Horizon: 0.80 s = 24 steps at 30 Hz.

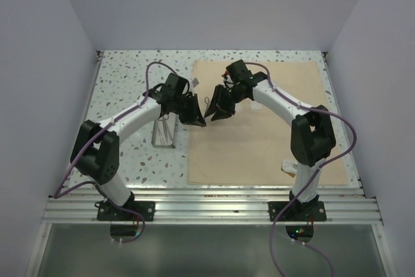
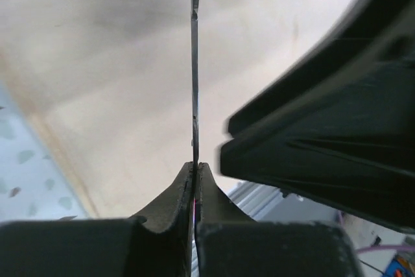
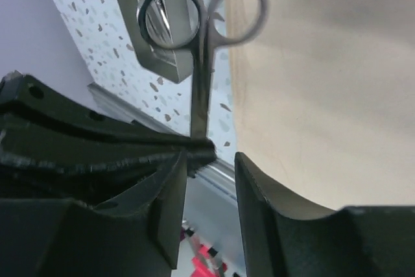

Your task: Prepare the surgical pack

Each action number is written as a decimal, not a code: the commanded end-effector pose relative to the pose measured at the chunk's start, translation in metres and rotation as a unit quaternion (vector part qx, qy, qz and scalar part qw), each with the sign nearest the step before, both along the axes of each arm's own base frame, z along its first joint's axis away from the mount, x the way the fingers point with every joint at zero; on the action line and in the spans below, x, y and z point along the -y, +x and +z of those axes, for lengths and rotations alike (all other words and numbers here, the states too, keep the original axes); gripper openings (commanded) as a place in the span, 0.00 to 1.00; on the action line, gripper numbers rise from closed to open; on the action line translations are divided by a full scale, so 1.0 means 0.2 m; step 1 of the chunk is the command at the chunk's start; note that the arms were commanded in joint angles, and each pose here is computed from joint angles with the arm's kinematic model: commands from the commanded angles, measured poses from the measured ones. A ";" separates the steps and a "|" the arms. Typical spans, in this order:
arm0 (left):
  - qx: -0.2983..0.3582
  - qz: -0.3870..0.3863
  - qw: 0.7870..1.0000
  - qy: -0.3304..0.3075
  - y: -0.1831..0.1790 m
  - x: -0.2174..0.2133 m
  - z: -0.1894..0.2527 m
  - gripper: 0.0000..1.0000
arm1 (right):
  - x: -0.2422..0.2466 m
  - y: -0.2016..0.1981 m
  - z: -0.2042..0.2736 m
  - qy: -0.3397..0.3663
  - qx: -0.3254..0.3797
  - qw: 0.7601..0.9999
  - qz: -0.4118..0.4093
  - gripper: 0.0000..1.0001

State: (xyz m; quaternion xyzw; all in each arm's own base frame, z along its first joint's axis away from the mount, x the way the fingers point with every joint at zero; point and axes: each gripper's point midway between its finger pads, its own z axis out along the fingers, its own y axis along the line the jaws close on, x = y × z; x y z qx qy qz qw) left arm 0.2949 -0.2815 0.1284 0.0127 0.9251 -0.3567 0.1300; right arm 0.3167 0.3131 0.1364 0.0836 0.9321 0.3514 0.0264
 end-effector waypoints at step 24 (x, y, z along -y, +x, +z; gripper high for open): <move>-0.029 0.092 0.963 0.250 0.07 -0.88 -0.37 0.00 | 0.39 0.23 -0.17 -0.064 0.035 0.997 0.018 0.42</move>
